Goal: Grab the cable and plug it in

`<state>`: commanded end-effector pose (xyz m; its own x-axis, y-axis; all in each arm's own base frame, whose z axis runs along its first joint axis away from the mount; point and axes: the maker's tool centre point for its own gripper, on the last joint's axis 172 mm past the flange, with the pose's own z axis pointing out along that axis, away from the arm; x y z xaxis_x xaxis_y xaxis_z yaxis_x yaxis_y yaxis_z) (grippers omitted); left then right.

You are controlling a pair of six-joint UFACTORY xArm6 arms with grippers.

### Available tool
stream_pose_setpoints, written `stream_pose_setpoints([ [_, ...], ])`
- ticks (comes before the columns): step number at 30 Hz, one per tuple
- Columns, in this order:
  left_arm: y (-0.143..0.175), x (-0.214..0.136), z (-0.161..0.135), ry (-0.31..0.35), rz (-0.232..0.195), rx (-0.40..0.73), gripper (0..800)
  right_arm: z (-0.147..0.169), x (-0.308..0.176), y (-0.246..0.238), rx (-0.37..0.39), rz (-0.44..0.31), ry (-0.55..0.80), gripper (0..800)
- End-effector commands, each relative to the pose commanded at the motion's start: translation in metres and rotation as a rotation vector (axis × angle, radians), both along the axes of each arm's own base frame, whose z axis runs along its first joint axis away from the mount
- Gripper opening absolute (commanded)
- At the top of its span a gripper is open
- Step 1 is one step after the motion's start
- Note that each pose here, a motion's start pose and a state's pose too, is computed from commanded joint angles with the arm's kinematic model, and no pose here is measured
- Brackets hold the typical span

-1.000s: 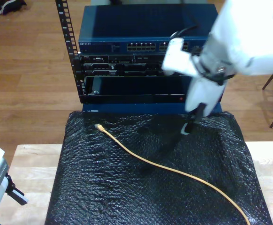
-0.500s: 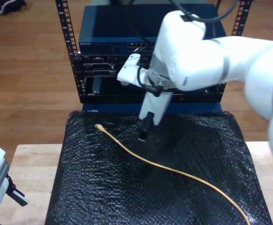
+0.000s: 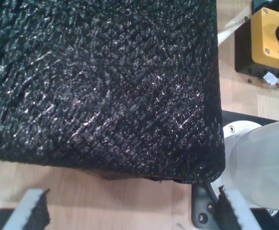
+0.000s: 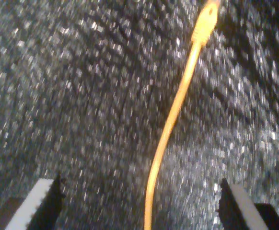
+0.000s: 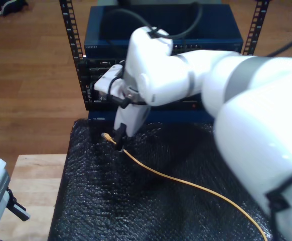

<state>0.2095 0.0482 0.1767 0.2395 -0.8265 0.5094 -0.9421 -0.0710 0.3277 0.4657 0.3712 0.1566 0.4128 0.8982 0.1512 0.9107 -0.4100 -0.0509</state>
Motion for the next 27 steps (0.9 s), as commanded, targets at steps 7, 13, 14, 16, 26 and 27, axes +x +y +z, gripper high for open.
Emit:
stream_pose_setpoints([
  [7, 0.0, 0.0, -0.001, 0.005, 0.0, -0.004, 800, -0.019, 0.028, 0.016, -0.042, -0.032, -0.03, 753],
  [13, -0.001, -0.001, -0.002, 0.008, -0.002, -0.007, 800, -0.039, 0.042, 0.026, -0.046, -0.068, -0.023, 748],
  [14, -0.001, -0.001, -0.001, 0.006, -0.003, -0.006, 800, -0.041, 0.044, 0.027, -0.047, -0.076, -0.021, 748],
  [16, -0.001, -0.001, -0.001, 0.006, -0.003, -0.006, 800, -0.044, 0.047, 0.033, -0.044, -0.084, -0.023, 748],
  [26, -0.002, -0.002, -0.002, 0.008, -0.005, -0.008, 800, -0.063, 0.049, 0.047, -0.049, -0.111, -0.011, 742],
  [27, -0.002, -0.002, -0.002, 0.008, -0.005, -0.008, 800, -0.064, 0.049, 0.047, -0.05, -0.113, -0.009, 737],
])
